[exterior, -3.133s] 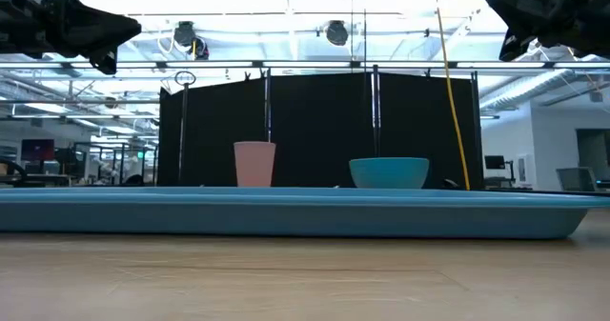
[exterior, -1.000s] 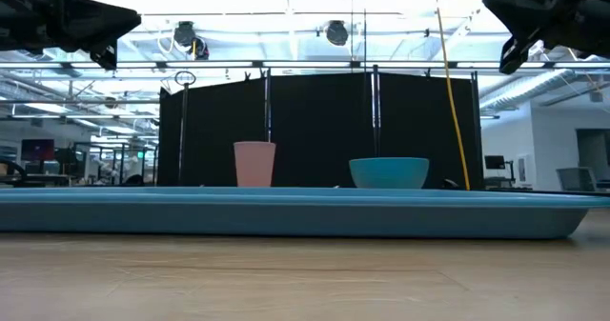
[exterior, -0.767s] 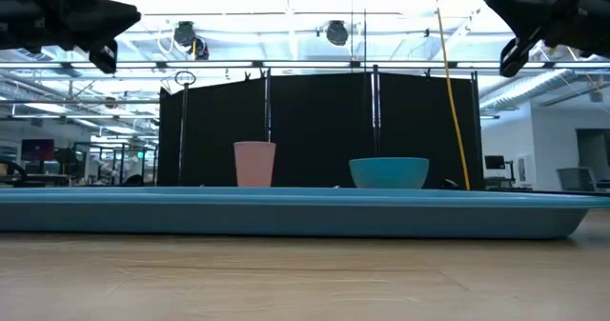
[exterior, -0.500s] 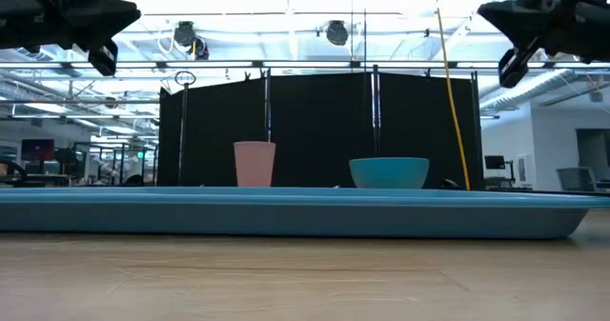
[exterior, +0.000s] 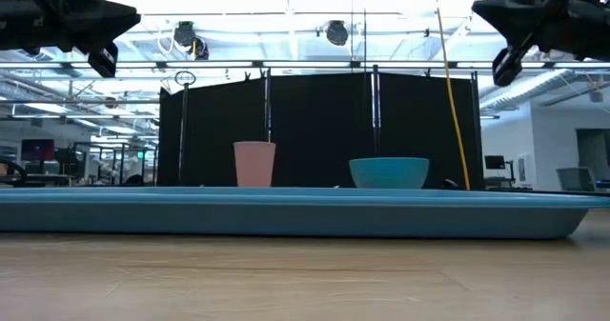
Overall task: Set up tray
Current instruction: Put the plate on the serving tray
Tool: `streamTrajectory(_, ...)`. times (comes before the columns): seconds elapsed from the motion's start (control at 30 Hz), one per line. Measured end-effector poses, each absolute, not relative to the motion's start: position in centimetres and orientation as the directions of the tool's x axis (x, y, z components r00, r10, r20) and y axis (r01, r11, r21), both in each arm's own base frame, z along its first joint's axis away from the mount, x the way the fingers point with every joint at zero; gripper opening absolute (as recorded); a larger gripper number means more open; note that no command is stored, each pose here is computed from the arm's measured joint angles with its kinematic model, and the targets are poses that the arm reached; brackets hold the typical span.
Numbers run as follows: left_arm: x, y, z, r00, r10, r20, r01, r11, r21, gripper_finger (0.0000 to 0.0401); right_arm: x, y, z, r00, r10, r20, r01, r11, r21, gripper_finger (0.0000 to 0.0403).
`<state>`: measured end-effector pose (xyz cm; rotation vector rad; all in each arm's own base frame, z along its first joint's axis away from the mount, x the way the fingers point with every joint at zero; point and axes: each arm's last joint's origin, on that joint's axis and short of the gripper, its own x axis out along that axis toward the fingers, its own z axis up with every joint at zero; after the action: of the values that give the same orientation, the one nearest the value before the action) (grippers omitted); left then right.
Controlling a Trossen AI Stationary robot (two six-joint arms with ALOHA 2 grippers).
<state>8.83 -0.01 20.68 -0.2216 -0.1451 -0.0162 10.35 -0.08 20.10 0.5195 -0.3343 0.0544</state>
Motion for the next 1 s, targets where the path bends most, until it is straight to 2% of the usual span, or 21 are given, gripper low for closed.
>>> streamTrajectory(0.13,8.8,0.1,21.1,0.982,0.024,0.189,0.014,0.98,-0.2,0.0047,10.4,0.0,20.7,0.924,-0.016,0.381,-0.17,0.878,0.448,0.0)
streamTrajectory(0.3,8.6,0.1,21.6,0.97,0.045,0.238,-0.009,0.988,-0.153,0.0047,10.9,0.6,20.8,0.922,0.035,0.386,-0.213,0.879,0.427,0.0)
streamTrajectory(0.47,8.6,0.1,21.6,0.97,0.051,0.237,-0.031,0.996,-0.087,0.0047,12.2,1.5,19.7,0.966,0.013,0.257,-0.112,0.921,0.373,0.0)
streamTrajectory(0.63,8.6,0.2,21.8,0.963,0.081,0.256,-0.083,0.997,-0.003,0.0047,13.8,2.6,21.9,0.969,0.072,0.235,-0.132,0.96,0.249,0.0)
streamTrajectory(0.83,8.5,0.3,21.9,0.956,0.115,0.269,-0.133,0.99,0.049,0.0047,16.7,4.0,24.1,0.987,0.067,0.145,-0.095,0.977,0.192,0.0)
streamTrajectory(1.0,8.5,0.3,21.9,0.956,0.115,0.27,-0.14,0.987,0.075,0.0047,19.4,5.4,25.6,0.999,0.011,-0.049,-0.003,0.988,0.156,0.0)
